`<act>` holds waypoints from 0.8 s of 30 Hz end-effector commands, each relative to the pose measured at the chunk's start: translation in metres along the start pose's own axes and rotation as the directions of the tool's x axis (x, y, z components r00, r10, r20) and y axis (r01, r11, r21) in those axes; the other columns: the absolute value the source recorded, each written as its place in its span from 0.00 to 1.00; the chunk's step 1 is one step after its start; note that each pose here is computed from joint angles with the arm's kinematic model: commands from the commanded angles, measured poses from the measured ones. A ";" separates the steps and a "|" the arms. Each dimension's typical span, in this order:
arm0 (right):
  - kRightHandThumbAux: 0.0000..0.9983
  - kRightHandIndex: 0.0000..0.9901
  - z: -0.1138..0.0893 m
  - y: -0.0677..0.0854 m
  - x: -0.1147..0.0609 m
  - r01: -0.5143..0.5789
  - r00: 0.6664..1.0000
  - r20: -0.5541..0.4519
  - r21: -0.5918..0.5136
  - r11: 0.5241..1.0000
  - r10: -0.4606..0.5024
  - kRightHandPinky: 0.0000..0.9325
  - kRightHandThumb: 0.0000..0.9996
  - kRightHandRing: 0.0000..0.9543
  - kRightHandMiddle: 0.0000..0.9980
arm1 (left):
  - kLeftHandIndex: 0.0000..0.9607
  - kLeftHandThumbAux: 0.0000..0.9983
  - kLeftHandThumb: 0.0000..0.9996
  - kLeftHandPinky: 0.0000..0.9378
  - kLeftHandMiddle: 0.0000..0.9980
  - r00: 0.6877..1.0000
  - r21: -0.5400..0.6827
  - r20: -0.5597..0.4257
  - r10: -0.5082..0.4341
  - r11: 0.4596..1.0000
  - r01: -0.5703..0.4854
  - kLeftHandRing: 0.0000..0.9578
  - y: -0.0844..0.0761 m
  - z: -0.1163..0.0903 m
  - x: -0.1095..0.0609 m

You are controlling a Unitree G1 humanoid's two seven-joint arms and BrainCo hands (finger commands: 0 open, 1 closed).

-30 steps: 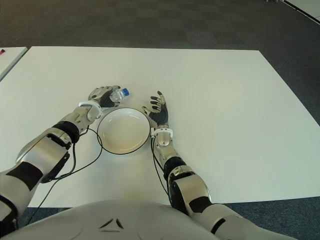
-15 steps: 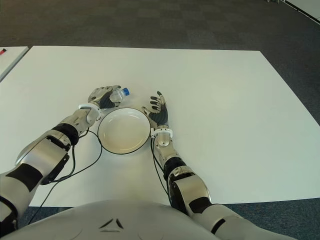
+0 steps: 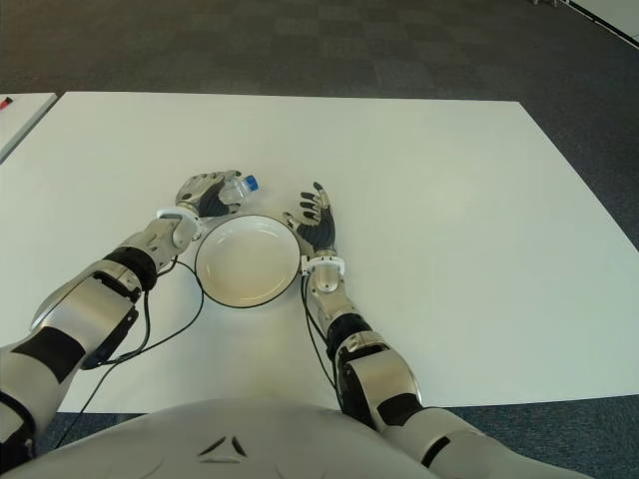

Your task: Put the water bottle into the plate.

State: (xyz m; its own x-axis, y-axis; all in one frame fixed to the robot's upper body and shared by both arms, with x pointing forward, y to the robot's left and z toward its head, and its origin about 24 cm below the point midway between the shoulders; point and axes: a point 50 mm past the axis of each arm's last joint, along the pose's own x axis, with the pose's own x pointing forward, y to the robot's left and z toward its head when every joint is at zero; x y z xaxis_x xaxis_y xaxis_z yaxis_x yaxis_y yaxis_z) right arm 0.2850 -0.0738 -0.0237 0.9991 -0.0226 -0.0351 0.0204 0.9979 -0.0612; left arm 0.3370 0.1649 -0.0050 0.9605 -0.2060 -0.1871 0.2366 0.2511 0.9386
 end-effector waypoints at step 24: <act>0.88 0.07 -0.006 0.046 -0.019 -0.038 0.992 -0.115 0.126 0.991 0.053 0.31 0.28 0.30 0.28 | 0.42 0.65 0.95 0.17 0.52 0.999 -0.015 -0.038 -0.034 0.999 0.033 0.51 -0.020 -0.013 -0.016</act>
State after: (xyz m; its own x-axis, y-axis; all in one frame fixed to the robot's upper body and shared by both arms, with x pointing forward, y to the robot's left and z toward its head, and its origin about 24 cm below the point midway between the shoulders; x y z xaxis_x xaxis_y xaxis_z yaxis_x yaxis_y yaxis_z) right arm 0.2857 -0.0735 -0.0241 0.9987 -0.0161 -0.0492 0.0130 0.9979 -0.0630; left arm 0.3349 0.1669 -0.0048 0.9659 -0.2073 -0.1550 0.2080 0.2652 0.9415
